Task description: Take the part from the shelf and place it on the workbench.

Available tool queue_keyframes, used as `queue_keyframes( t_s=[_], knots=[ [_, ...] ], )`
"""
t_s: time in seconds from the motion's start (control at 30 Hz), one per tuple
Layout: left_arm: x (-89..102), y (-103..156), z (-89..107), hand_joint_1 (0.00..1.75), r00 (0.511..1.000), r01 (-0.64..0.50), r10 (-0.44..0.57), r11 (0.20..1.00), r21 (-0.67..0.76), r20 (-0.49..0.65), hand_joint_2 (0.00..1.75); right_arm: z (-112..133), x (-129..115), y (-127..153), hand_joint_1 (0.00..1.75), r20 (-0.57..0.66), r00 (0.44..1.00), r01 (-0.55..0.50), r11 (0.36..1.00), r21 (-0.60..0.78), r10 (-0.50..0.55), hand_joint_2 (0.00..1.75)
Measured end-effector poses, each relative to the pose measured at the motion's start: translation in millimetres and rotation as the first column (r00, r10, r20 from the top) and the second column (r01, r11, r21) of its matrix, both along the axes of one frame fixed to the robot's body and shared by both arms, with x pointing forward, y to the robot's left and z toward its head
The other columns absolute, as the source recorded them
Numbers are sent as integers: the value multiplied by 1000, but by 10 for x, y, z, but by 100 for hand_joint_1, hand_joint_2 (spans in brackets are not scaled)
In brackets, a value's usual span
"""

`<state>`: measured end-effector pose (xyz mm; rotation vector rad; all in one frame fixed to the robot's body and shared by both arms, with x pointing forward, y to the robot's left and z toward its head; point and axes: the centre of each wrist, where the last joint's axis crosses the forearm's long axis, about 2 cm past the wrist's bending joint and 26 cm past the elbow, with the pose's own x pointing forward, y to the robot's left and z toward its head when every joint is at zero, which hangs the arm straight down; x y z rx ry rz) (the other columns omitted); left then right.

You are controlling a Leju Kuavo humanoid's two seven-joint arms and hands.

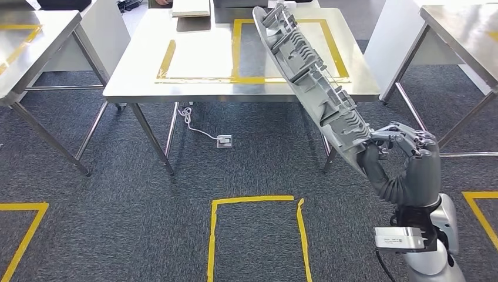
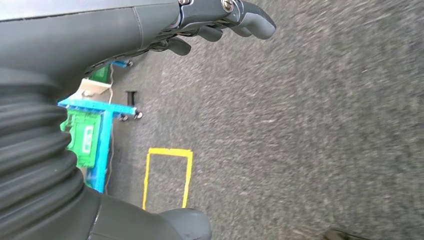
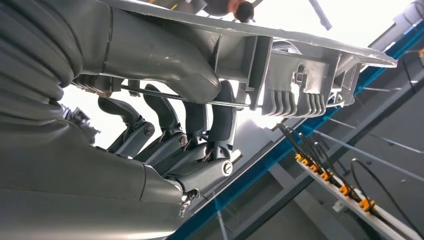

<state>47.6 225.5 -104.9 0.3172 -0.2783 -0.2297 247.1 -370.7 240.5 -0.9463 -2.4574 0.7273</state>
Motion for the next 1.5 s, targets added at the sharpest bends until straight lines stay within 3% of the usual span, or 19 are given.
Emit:
queue_keyframes(
  t_s=[0.6,1.03,1.5],
  knots=[
    [33,-38,11,0,999,-22,22,1000,6,35,175,111,154,-102,175,8,999,38,995,-87,-38,175],
    [41,-64,16,0,992,80,-81,997,10,96,175,-59,217,19,175,-21,999,38,997,-69,-39,175],
    [48,11,7,0,996,70,-72,997,28,56,175,-113,326,39,175,-49,998,40,996,-75,-44,175]
  ],
)
